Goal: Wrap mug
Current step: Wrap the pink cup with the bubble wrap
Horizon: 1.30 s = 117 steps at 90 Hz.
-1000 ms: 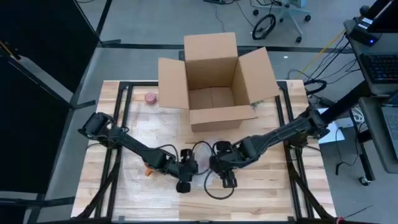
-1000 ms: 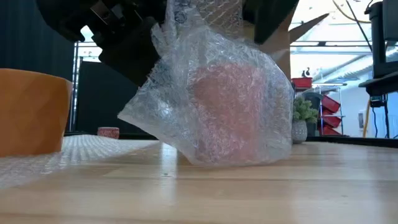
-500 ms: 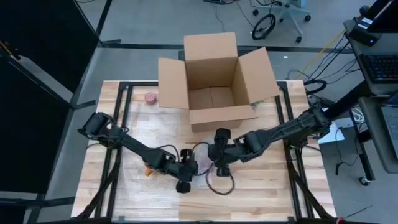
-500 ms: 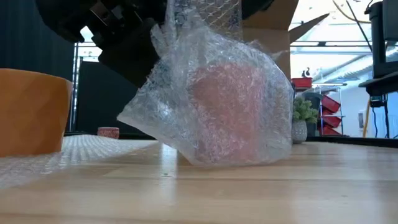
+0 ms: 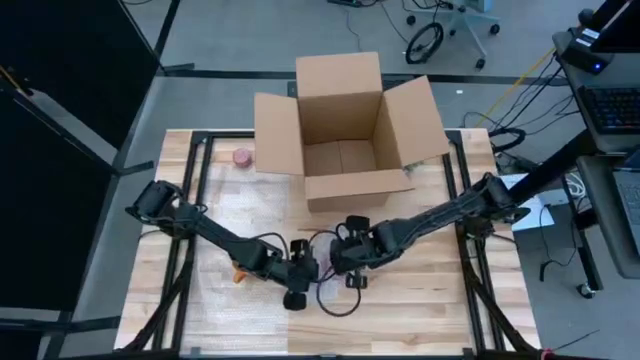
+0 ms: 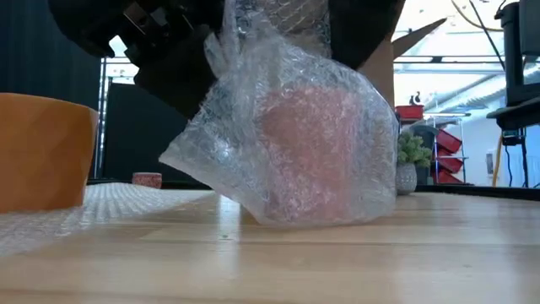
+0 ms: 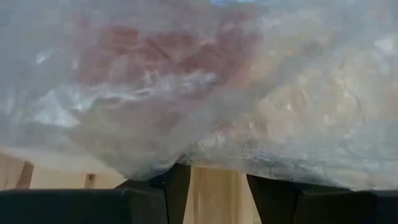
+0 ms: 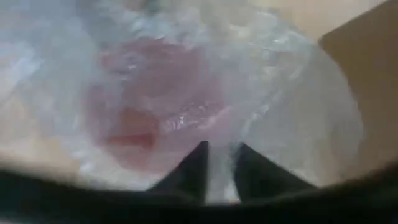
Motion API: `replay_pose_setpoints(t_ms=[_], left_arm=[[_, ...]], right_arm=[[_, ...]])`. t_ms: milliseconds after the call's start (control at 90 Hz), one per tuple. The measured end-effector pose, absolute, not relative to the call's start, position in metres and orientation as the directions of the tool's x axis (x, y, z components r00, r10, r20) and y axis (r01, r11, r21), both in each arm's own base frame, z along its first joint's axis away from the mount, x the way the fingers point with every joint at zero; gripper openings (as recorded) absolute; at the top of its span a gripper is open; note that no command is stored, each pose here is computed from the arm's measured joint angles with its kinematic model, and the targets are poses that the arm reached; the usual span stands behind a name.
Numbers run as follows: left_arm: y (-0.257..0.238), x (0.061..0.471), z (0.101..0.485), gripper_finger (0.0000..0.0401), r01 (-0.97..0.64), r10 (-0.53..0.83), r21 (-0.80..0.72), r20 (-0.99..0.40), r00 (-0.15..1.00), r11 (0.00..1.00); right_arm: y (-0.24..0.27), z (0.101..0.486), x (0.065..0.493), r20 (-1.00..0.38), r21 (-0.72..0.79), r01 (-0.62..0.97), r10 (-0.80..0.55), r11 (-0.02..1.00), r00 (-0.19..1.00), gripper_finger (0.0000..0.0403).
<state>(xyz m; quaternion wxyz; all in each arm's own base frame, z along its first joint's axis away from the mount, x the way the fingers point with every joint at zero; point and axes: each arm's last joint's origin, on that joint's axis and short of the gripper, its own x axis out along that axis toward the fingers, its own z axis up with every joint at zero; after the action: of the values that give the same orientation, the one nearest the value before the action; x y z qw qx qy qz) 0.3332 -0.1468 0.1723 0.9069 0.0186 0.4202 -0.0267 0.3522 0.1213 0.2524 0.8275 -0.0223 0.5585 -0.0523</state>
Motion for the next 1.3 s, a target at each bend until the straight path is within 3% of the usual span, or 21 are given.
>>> replay_pose_setpoints(t_ms=[322, 478, 822, 1011, 1300], left_arm=[[-0.146, 0.334, 0.172, 0.0136, 0.061, -0.031, 0.012, -0.763, 0.646, 0.998], [-0.146, 0.333, 0.172, 0.0136, 0.062, -0.031, 0.012, -0.763, 0.646, 0.998], [-0.146, 0.334, 0.172, 0.0136, 0.059, -0.027, 0.014, -0.763, 0.646, 0.998], [-0.146, 0.334, 0.172, 0.0136, 0.060, -0.028, 0.014, -0.762, 0.648, 0.998], [-0.146, 0.334, 0.172, 0.0136, 0.059, -0.028, 0.013, -0.761, 0.649, 0.998]], right_arm=[[0.133, 0.280, 0.344, -0.864, -0.037, 0.028, -0.046, 0.999, 0.501, 0.0003], [0.146, 0.275, 0.355, -0.829, 0.031, -0.029, 0.042, 0.999, 0.558, 0.0001], [0.157, 0.216, 0.376, -0.902, 0.005, -0.023, 0.014, 1.000, 0.432, 0.0006], [0.157, 0.218, 0.375, -0.909, 0.054, -0.035, 0.064, 0.998, 0.413, 0.0076], [0.151, 0.266, 0.358, -0.851, 0.108, -0.042, 0.114, 0.993, 0.512, 0.0207]])
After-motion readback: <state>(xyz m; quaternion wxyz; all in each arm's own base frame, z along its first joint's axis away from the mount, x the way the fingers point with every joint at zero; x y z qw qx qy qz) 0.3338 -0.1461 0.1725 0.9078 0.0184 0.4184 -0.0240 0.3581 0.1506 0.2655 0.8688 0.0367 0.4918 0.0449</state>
